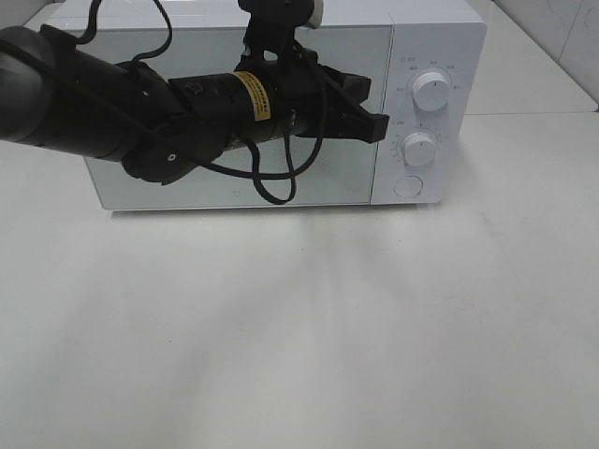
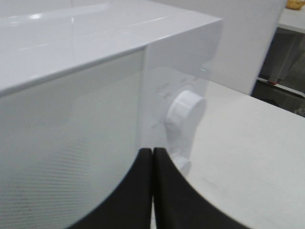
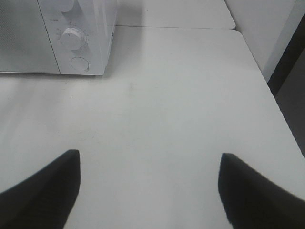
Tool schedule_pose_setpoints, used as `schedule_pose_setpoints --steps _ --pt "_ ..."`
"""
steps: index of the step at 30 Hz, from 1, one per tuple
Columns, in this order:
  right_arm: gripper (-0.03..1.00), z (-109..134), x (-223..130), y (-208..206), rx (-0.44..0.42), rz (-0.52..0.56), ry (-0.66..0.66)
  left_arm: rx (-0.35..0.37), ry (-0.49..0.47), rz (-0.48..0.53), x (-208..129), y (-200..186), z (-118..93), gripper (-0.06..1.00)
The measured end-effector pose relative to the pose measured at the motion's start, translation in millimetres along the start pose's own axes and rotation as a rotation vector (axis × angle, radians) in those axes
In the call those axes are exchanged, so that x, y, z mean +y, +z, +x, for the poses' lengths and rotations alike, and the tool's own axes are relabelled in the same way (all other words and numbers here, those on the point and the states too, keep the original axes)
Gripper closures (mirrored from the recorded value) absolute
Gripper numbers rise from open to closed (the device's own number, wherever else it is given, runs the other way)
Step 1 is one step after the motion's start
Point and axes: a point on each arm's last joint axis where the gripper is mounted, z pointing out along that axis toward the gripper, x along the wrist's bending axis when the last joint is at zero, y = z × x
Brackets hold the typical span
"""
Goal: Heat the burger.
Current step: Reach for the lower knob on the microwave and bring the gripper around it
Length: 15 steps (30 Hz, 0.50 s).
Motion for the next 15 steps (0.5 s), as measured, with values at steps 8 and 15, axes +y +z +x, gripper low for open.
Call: schedule_pose_setpoints --steps 8,15 --pt "0.21 0 0 0 0.0 0.0 0.0 -0.01 -0.056 0.089 0 -27 -20 0.94" --pt "0.21 0 0 0 0.0 0.0 0.0 0.085 -0.064 0.322 5 -55 -28 0.31"
